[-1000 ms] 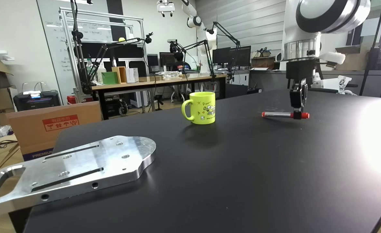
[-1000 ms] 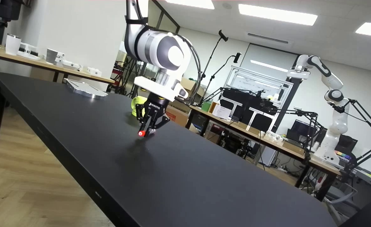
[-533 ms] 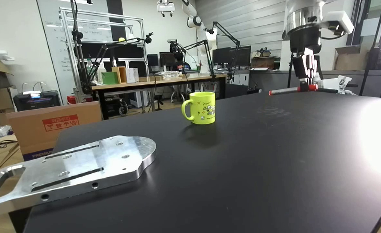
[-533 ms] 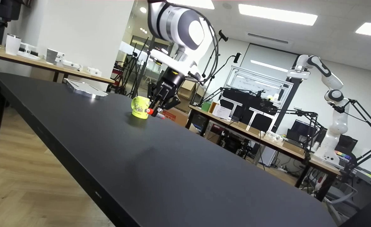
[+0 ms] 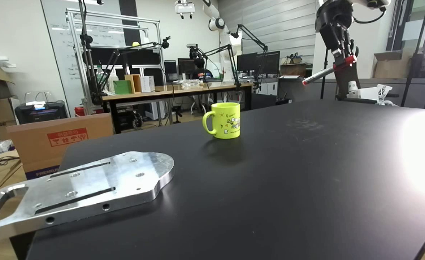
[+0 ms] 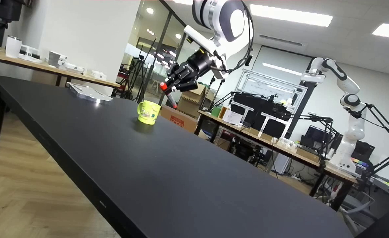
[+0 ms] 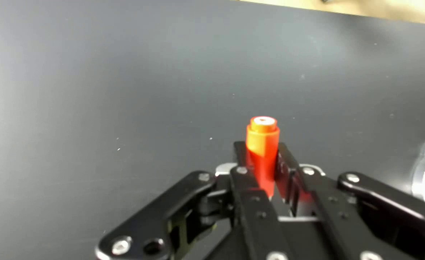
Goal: Put the marker in the mug
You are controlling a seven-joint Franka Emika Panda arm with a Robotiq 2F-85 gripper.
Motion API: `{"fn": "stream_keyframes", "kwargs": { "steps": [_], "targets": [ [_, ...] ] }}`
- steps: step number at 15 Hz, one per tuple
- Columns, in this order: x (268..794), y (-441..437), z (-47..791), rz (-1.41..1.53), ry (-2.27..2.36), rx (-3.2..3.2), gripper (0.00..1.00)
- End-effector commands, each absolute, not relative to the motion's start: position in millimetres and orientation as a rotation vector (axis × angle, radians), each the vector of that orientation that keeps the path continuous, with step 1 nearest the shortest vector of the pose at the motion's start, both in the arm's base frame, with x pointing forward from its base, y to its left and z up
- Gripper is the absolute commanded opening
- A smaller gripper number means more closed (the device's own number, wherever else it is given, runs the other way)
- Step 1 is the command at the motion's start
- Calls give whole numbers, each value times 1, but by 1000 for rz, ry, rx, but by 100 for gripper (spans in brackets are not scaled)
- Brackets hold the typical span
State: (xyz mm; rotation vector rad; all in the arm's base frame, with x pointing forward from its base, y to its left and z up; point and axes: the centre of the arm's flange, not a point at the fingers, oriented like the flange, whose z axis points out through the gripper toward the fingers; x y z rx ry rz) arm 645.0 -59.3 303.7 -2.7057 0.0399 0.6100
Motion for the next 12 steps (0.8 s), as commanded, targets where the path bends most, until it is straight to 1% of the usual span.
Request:
{"fn": "stream_keyframes", "kwargs": {
  "steps": [1, 2, 6, 12],
  "targets": [
    [693, -62, 307, 752, 131, -2525, 5],
    [652, -55, 302, 693, 56, -2608, 21],
    [662, -58, 293, 736, 69, -2547, 21],
    [663, -58, 295, 738, 67, -2544, 21]
  ]
}}
